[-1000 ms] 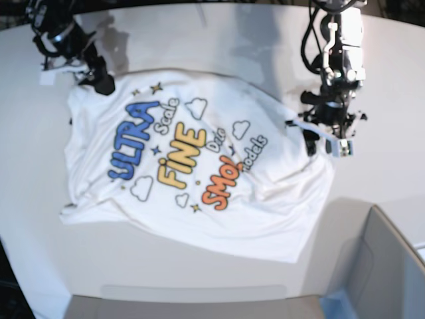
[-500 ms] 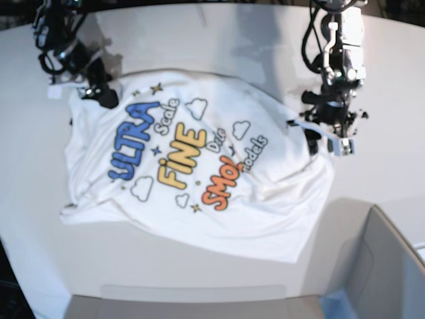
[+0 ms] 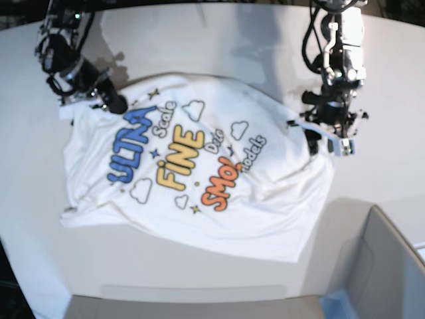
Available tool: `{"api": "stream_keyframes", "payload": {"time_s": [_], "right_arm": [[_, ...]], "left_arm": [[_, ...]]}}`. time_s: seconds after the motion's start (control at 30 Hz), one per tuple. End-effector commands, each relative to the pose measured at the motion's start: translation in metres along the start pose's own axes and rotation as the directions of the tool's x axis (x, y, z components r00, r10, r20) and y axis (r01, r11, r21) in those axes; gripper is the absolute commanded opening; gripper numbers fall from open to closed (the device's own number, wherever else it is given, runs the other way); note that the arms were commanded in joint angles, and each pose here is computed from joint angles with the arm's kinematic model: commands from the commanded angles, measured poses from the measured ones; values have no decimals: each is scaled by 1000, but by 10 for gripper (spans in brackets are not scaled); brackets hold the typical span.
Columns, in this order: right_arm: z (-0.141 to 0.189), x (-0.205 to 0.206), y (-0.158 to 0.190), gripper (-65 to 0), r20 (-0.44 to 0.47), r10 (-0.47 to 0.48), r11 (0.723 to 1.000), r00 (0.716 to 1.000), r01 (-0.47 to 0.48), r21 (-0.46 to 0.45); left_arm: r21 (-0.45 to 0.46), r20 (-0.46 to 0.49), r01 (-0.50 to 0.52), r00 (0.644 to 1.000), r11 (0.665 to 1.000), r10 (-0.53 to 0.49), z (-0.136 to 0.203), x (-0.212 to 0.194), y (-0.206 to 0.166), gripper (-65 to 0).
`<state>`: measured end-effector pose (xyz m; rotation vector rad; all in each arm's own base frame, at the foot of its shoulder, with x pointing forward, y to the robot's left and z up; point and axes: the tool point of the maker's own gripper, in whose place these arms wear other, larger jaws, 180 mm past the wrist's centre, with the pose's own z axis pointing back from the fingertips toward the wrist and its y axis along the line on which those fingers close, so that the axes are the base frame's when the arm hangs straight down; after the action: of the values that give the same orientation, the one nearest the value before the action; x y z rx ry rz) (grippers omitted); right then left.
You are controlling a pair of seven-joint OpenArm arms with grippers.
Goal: Layout the t-shirt on the table in an organized manner, then fold the t-shirt properly
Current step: 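Drag the pinched shoulder edge with the right gripper across the shirt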
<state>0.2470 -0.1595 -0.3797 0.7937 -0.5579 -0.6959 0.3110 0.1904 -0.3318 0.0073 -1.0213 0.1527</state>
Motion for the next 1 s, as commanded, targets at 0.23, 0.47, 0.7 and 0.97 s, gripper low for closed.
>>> {"api": "stream_keyframes", "payload": {"time_s": [0.23,0.47,0.7,0.97], "right_arm": [[3,-1,24,-645,-11,81,996,997,-80,50],[26,3,84,-650,69,231,958,971,-239,157],[40,0,107,-650,105,280,936,954,-296,190],[55,-3,85,-650,108,263,952,959,-276,133]], "left_arm": [[-4,53,5,999,1000,-4,2,15,-1,-398],[-15,76,7,997,1000,-6,9,22,-5,-398],[-19,66,12,998,1000,-10,21,14,-5,-398],[-17,28,19,999,1000,-19,34,-3,-3,-398]]}}
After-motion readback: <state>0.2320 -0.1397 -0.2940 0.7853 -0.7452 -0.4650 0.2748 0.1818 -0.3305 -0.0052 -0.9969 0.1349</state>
